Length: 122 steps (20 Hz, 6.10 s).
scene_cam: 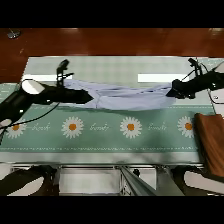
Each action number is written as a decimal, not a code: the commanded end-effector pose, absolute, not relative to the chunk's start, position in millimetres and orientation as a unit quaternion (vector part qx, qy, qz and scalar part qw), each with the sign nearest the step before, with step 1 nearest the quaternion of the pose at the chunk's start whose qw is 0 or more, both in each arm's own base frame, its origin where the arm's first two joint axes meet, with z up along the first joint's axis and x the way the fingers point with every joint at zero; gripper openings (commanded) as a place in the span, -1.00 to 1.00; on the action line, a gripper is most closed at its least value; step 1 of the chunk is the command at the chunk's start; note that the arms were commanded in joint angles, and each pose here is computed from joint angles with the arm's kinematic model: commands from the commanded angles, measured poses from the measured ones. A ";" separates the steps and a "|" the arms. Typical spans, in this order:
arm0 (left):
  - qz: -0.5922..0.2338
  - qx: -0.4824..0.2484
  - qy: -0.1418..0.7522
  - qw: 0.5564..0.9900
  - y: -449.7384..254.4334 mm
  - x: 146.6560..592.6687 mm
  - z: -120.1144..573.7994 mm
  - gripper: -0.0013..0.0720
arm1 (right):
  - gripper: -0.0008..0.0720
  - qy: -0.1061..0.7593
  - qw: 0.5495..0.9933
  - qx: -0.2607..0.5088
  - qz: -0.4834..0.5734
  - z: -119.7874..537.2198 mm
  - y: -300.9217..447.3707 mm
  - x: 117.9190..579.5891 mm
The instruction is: Fold the shirts.
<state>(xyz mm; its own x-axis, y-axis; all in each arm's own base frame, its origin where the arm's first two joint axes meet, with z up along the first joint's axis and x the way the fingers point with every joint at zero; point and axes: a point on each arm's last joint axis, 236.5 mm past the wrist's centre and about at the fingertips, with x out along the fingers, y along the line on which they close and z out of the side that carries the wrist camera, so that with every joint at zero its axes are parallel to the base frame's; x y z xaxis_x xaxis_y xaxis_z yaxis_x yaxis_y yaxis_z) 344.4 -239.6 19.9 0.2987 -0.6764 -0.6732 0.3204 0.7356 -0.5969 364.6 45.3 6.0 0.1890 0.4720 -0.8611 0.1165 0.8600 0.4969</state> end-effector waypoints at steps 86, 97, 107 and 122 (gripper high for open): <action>-0.137 -0.301 0.426 0.842 -106.4 221.7 39.1 -0.91 | -0.91 0.637 0.641 0.322 0.284 -49.7 288.7 334.7; -0.137 -0.301 0.426 0.842 -106.4 221.7 39.2 -0.91 | -0.92 0.523 0.810 0.146 0.224 197.3 171.1 436.5; -0.138 -0.301 0.429 0.840 -107.0 220.5 38.4 -0.91 | -0.92 0.518 0.815 0.239 -0.106 241.5 -87.8 330.7; -0.142 -0.244 0.368 0.886 -91.9 245.3 56.9 -0.91 | 0.74 0.495 0.625 0.295 -0.527 127.2 -197.1 61.8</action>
